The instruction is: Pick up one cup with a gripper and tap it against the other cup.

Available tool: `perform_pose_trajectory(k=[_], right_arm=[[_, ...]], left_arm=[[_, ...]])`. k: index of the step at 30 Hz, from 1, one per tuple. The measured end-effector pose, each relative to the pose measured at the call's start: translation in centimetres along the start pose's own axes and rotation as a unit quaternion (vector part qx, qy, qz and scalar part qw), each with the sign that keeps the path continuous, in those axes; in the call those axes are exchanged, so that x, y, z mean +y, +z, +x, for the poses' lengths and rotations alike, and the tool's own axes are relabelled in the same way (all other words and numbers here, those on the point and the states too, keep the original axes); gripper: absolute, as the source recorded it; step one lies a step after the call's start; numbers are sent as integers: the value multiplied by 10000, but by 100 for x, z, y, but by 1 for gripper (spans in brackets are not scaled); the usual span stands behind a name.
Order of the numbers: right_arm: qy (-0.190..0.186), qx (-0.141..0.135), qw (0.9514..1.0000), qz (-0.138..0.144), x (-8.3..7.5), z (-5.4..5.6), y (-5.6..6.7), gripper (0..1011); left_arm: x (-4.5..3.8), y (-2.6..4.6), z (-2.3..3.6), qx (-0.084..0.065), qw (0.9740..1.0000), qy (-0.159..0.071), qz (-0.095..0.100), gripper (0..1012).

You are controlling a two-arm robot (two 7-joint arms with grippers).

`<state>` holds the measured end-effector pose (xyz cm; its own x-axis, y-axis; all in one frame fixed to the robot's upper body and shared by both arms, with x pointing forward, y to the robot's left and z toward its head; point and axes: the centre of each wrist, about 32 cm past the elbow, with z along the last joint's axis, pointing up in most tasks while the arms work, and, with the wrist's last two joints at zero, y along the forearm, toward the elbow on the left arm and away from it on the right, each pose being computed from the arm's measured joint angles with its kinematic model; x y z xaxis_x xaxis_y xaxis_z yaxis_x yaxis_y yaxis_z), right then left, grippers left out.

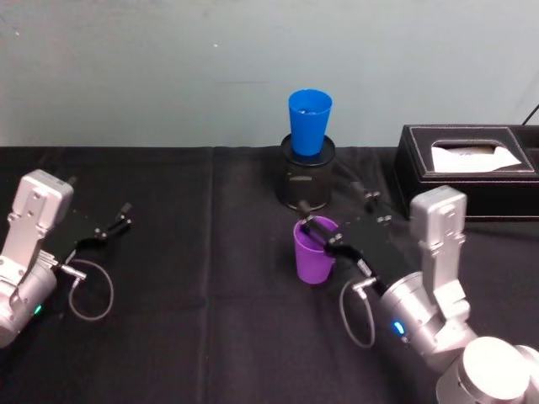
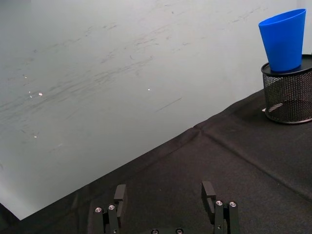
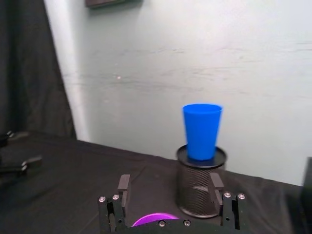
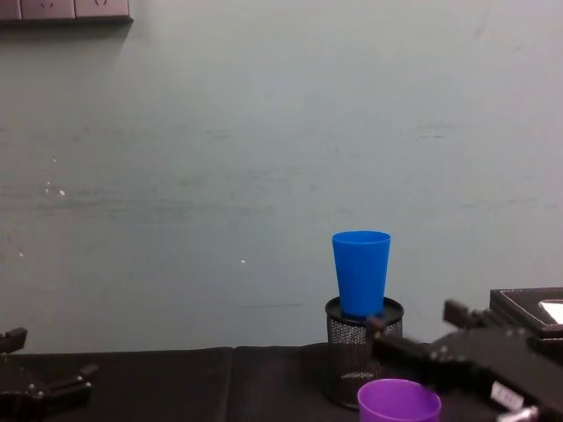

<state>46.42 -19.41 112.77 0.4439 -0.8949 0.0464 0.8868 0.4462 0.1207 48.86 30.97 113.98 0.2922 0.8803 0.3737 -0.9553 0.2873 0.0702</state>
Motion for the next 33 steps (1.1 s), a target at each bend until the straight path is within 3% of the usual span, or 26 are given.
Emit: perform_pose_trajectory(k=[5,8,12,18,22,33], right_arm=[[-364,21,9992,-135,-55,86,236,1003],[-503,-5,9985,-218,-77,143,295,1003],[-755,-119,9963,-382,-106,300,341,1003],[-960,-326,9927,-651,-73,487,263,1003],[-1009,-423,9909,-779,-22,550,214,1003],[-1043,-561,9890,-884,45,564,176,1003]], left_arm=[[0,0,0,0,10000,0,0,1000],[0,0,0,0,10000,0,1,1000],[0,0,0,0,10000,0,0,1000],[0,0,0,0,10000,0,1,1000],[0,0,0,0,10000,0,1,1000],[0,0,0,0,10000,0,1,1000]])
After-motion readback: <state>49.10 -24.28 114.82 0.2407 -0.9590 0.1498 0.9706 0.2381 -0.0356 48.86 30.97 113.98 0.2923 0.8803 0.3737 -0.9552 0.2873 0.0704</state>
